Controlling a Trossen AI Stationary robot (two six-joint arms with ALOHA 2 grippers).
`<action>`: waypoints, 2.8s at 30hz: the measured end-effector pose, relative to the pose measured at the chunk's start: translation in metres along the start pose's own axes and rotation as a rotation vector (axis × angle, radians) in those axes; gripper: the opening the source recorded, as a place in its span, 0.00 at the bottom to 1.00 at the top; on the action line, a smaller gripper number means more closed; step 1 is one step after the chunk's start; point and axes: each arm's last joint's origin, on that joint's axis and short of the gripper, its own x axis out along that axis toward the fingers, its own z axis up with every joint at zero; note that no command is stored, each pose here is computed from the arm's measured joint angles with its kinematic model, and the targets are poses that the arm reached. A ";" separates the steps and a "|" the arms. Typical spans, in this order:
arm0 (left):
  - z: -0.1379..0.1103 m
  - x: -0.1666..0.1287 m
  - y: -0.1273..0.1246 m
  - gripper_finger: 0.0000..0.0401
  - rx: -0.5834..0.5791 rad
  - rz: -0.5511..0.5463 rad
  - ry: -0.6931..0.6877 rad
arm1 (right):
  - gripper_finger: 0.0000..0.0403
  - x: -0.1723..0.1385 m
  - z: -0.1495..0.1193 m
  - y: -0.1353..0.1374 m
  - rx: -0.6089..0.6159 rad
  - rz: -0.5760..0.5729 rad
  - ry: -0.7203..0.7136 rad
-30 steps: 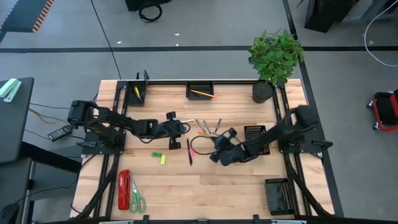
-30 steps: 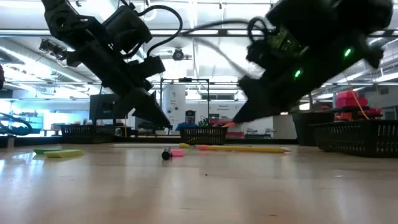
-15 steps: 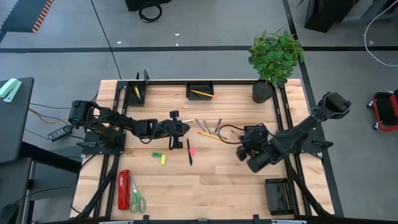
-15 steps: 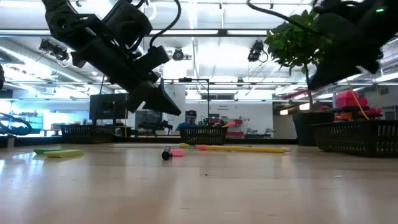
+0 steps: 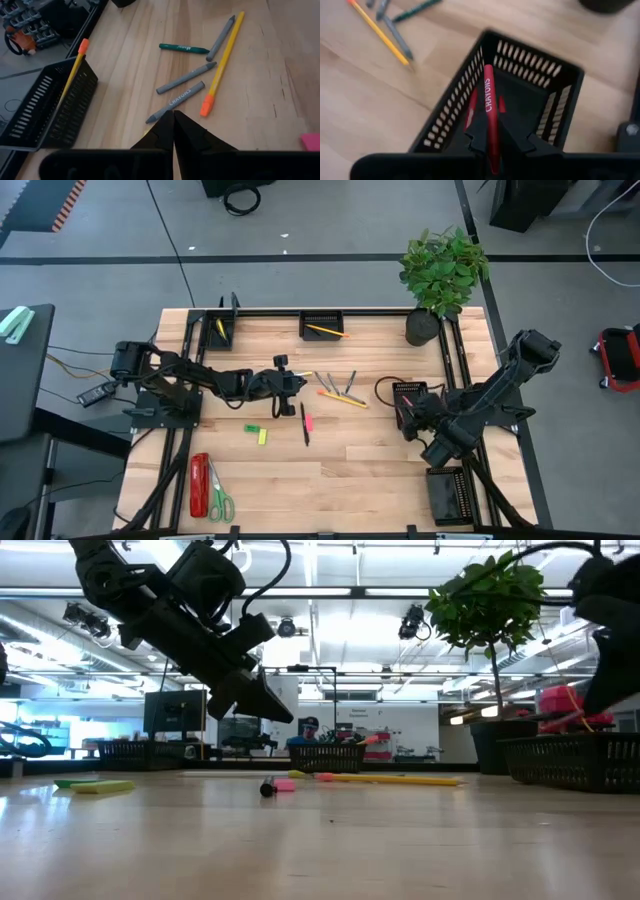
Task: Sort crayons/erasers/pens/pencils in bins
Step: Put the red crayon into the middle right black bin, then put the yellow pencil into the top right black bin
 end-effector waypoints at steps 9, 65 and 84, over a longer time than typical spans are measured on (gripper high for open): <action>-0.001 0.000 0.000 0.07 -0.018 -0.004 0.009 | 0.14 0.010 -0.013 -0.001 -0.001 -0.057 0.025; -0.003 -0.004 -0.010 0.06 -0.030 -0.041 0.044 | 0.33 0.110 0.055 0.053 -0.620 0.520 -0.276; -0.010 -0.004 -0.012 0.07 -0.063 -0.052 0.107 | 0.33 0.165 0.071 0.091 -0.736 0.489 -0.201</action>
